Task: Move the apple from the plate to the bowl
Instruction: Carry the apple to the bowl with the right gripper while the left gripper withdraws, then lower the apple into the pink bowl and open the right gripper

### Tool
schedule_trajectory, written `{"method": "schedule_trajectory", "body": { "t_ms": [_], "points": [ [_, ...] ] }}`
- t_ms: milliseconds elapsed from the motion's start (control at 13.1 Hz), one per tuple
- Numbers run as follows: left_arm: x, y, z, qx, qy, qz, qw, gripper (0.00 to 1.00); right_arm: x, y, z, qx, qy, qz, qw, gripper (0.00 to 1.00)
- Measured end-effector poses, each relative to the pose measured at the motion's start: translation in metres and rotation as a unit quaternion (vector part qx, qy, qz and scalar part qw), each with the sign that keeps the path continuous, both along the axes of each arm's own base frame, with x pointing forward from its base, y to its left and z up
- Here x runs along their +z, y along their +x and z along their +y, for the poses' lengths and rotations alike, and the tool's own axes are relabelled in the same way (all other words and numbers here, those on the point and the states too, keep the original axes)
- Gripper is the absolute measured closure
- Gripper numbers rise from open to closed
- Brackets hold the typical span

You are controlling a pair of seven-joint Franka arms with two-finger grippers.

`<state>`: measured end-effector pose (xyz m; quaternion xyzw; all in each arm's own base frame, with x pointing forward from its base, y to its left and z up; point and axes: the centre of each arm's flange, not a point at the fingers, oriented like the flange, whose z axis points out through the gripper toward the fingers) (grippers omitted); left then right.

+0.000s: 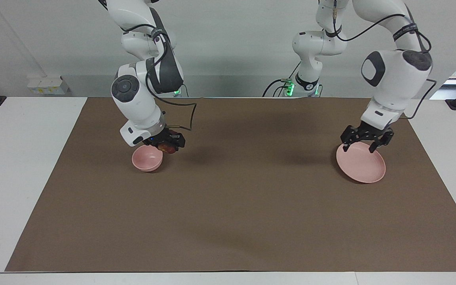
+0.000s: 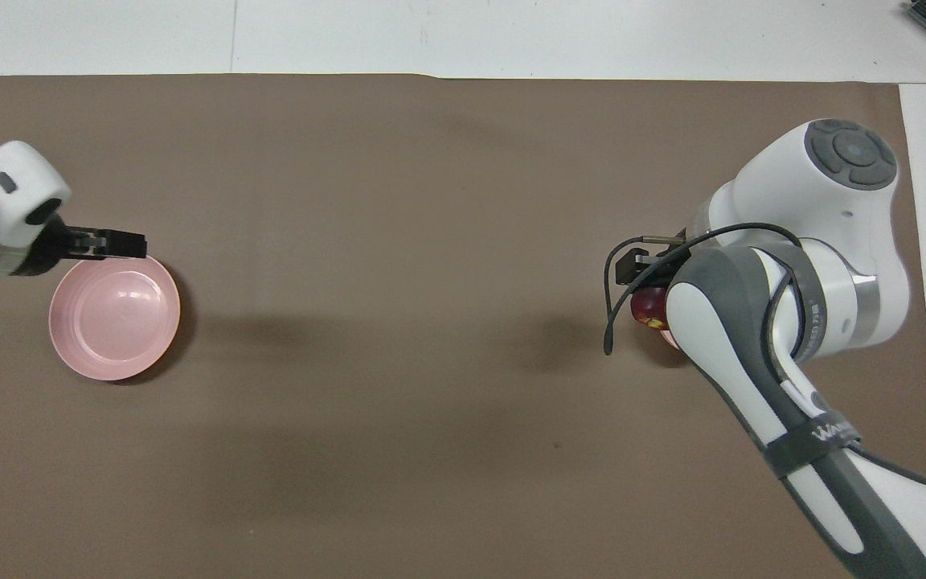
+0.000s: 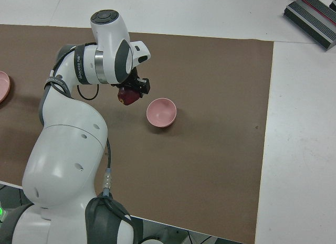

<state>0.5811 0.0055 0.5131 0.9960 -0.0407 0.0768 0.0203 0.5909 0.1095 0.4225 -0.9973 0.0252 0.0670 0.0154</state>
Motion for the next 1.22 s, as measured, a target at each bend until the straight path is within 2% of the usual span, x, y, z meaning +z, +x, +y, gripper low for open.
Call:
{"method": "schedule_trajectory", "body": {
  "t_ms": [229, 459, 611, 764, 994, 1223],
  "points": [
    [0.073, -0.002, 0.035, -0.029, 0.006, 0.008, 1.000, 0.00, -0.007, 0.002, -0.028, 0.052, -0.032, -0.006, 0.998, 0.29],
    [0.129, -0.018, 0.038, -0.035, 0.005, 0.033, 0.999, 0.00, -0.029, -0.010, -0.051, 0.076, -0.038, -0.033, 0.996, 0.29],
    [0.139, -0.025, 0.040, -0.035, 0.004, 0.048, 0.998, 0.00, -0.045, -0.026, -0.060, 0.077, -0.037, -0.040, 0.996, 0.29],
    [0.144, -0.027, 0.041, -0.034, 0.004, 0.045, 0.998, 0.00, -0.061, -0.040, -0.070, 0.073, -0.037, -0.047, 0.996, 0.29],
    [0.147, -0.034, 0.035, -0.039, 0.002, 0.056, 0.998, 0.00, -0.093, -0.051, -0.079, 0.071, -0.034, -0.060, 0.995, 0.29],
    [0.146, -0.040, 0.031, -0.043, 0.001, 0.069, 0.997, 0.00, -0.106, -0.055, -0.076, 0.073, -0.032, -0.056, 0.995, 0.29]
  ]
}}
